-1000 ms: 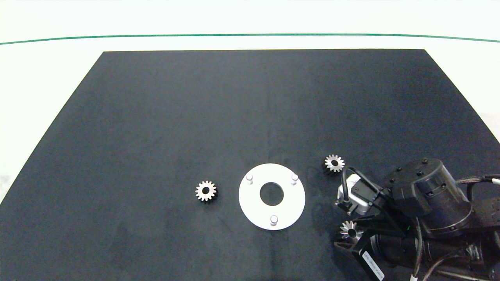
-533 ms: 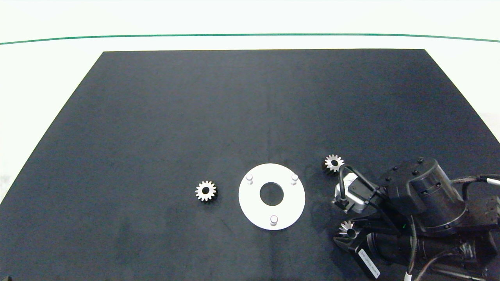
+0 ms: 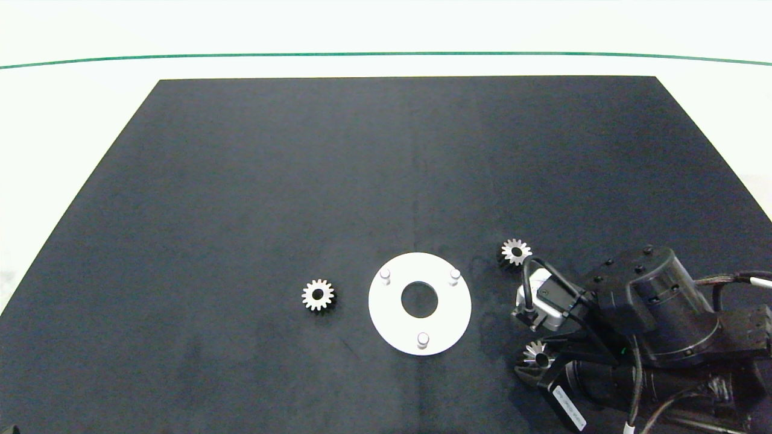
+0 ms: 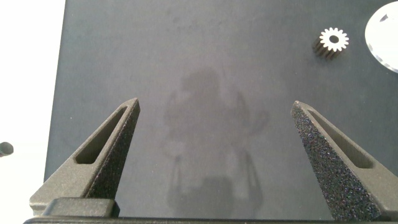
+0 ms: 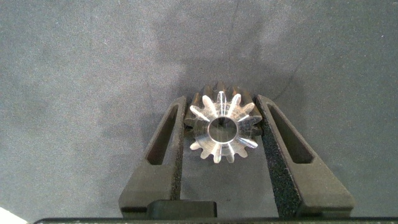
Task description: Install three planetary gears onto the carrier pins
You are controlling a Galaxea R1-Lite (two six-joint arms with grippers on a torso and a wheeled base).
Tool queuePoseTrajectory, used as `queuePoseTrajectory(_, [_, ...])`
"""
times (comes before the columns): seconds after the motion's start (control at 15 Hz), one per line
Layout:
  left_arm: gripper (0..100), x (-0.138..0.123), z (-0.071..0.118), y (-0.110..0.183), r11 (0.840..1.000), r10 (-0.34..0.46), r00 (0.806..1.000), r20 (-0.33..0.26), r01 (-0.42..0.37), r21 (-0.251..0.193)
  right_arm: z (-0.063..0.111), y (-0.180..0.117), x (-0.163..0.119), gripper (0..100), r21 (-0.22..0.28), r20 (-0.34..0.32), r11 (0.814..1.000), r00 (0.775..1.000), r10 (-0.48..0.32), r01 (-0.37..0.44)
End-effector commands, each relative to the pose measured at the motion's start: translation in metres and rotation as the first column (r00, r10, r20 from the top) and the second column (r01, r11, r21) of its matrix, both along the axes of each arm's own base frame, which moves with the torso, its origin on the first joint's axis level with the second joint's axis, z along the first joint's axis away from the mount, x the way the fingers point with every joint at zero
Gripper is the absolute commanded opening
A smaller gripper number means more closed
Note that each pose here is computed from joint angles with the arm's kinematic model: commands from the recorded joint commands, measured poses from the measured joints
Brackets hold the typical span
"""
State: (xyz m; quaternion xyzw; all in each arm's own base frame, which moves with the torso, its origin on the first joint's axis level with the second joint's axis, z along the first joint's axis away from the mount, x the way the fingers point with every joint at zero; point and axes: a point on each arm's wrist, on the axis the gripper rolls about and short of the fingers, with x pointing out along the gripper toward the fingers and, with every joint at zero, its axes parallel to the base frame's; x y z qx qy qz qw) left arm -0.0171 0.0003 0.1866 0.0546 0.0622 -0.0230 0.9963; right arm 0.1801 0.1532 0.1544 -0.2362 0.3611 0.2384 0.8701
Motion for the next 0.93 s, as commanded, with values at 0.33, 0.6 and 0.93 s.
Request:
queuePoseTrajectory(0.33, [100,0.0,0.0,0.0,1.0,-0.002,1.0,-0.002,0.002,0.001,-0.003,0.0,0.0,14,-0.01,-0.01,1.0,1.0,0.0,0.0])
queuePoseTrajectory(0.6, [100,0.0,0.0,0.0,1.0,-0.002,1.0,-0.004,0.002,0.001,-0.002,0.0,0.0,7,-0.006,-0.007,1.0,1.0,-0.001,0.001])
queuePoseTrajectory(0.93, [100,0.0,0.001,0.0,1.0,-0.001,1.0,-0.004,0.001,0.001,0.013,-0.001,-0.001,7,0.028,0.037,1.0,0.999,0.002,-0.003])
